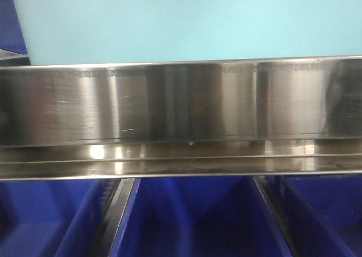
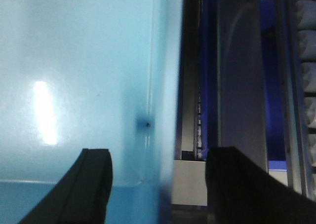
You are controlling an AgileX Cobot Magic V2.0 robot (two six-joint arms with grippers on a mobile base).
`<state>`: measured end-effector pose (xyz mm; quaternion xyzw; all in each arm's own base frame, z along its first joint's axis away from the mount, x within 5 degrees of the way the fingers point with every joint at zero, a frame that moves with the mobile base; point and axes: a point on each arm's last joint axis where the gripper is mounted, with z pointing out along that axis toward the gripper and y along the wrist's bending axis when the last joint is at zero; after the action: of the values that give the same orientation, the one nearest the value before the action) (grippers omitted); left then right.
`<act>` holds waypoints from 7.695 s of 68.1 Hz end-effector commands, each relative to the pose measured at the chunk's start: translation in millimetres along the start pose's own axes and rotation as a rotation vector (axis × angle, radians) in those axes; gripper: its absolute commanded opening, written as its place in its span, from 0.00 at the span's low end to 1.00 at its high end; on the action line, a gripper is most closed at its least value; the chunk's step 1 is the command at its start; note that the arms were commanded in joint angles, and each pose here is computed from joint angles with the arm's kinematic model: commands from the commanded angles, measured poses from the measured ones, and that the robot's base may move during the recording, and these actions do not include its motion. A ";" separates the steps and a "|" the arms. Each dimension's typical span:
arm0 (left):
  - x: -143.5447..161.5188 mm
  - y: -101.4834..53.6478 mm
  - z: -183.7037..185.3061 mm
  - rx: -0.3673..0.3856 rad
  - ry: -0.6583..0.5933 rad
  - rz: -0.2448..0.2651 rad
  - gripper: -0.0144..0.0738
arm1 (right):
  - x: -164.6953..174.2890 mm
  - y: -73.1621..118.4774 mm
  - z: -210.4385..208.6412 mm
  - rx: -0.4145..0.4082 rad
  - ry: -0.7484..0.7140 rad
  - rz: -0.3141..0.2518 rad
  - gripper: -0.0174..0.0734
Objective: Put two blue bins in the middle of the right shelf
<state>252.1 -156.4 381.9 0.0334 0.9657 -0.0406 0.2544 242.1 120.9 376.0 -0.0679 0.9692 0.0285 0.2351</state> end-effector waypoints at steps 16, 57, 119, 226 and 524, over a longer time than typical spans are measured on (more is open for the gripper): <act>8.7 -0.9 9.6 -0.004 0.045 0.007 0.53 | 0.0 -2.6 0.3 0.012 -0.008 -0.008 0.53; 12.5 -6.9 9.1 0.062 0.087 0.001 0.52 | 0.0 -3.0 -0.2 0.015 -0.011 -0.009 0.53; 7.4 -10.6 8.0 0.077 0.081 -0.005 0.49 | 0.1 -2.7 -0.2 0.012 -0.010 -0.008 0.53; -17.3 -20.3 -54.3 0.015 -0.236 0.145 0.04 | -12.7 -18.8 -68.7 0.038 -0.270 0.042 0.01; -44.9 -9.4 -105.2 0.029 -0.512 0.018 0.04 | -44.7 -10.7 -108.4 -0.072 -0.660 -0.027 0.01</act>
<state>243.3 -165.1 479.3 0.0385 0.8909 -0.0522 0.4496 237.6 110.1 472.3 -0.0660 0.8757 0.0771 0.4721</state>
